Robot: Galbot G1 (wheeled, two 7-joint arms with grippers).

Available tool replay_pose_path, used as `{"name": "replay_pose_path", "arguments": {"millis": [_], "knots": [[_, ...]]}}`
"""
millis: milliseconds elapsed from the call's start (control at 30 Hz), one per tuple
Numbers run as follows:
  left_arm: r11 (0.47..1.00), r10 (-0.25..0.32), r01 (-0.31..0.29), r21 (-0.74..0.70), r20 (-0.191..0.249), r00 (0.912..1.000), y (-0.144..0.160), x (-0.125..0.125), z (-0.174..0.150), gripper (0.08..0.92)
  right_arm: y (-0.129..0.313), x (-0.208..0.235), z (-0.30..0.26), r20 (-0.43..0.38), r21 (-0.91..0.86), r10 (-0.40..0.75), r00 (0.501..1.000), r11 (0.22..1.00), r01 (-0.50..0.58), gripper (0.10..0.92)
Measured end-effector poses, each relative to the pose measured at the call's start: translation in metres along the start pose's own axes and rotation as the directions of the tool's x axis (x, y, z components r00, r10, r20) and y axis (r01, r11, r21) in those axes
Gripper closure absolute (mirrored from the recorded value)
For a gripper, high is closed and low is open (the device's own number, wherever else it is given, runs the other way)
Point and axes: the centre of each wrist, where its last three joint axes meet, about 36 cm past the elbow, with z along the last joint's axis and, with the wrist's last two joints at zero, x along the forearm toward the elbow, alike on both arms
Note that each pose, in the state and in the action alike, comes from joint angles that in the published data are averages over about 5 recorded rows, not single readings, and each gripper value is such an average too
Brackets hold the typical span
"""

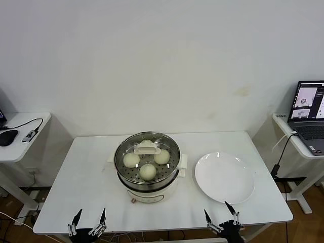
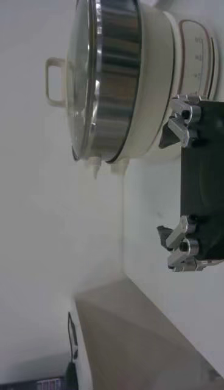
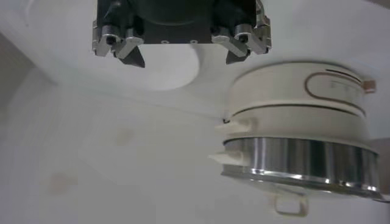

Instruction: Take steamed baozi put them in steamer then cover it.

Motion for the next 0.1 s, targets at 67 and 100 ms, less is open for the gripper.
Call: {"name": "replay_pose_path", "arguments": {"millis": [67,100], "knots": [[1.000,-0.002,0.002,0.003,0.000,1.0000,-0.0003,0.0012,0.0026,0.177,0.0016,0.0010,-0.0007,-0.002,0.001,-0.001,1.000,1.000,0.001,0.200],[1.000,-0.003,0.003,0.004,0.000,1.0000,-0.0004,0.0015,0.0034,0.177,0.0020,0.0013,-0.0009,-0.003,0.001,-0.001,1.000,1.000,0.001,0.200]]}}
